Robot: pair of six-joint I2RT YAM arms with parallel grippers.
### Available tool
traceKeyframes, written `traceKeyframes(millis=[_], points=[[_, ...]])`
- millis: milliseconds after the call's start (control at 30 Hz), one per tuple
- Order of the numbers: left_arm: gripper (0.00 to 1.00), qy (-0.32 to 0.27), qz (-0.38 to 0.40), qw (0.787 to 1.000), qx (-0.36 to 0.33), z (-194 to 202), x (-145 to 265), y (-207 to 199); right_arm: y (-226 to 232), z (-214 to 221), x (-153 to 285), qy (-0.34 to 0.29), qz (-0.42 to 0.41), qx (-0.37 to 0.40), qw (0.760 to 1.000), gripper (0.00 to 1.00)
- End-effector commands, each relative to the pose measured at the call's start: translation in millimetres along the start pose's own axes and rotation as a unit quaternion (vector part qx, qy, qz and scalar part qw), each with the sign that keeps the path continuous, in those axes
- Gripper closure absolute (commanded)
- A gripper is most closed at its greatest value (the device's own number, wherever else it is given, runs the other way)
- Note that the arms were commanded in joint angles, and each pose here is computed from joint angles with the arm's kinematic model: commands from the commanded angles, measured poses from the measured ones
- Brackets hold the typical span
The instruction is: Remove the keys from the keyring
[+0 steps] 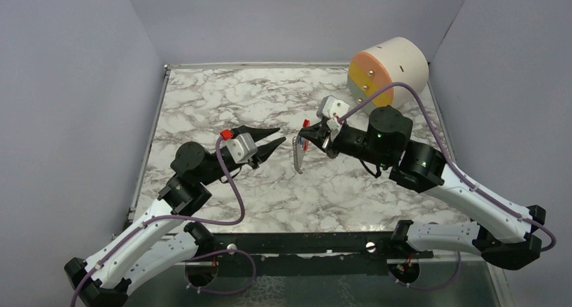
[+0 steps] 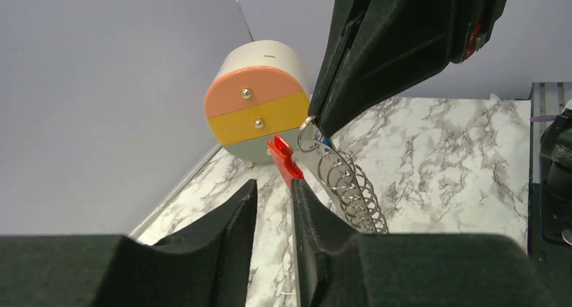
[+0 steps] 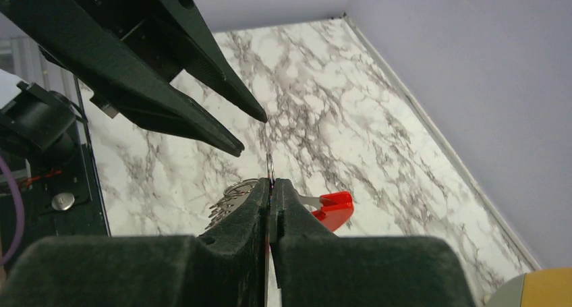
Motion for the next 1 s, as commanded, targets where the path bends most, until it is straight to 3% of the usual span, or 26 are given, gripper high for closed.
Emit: traceKeyframes(millis=[0,200,300,633,967], points=[[0.76,-0.008,-0.018,0.999,-0.031,-4,5,4,-1,8,4,0.044,0.010,-0.003,0.999,0.98],[0.84,-0.030,-0.016,0.999,-0.040,-10,9,3,1,8,5,0.048,0.003,-0.002,0.999,0.98],[0.85,-0.039,0.023,0.998,-0.049,-11,8,-6,4,9,4,0.049,-0.005,-0.002,0.999,0.98],[0.73,-0.013,0.140,0.988,-0.059,8,-2,-28,14,15,-2,0.069,-0.040,0.006,0.997,0.98],[0.68,-0.008,0.143,0.988,-0.060,10,-3,-29,25,17,-2,0.071,-0.071,0.012,0.995,0.98]])
Point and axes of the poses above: each gripper's point midway between its finger pads, its own x axis back along the fingers, its own y axis along the line the jaws close on, z = x × y, the point moved 6 cm from there along x, back along the fingers
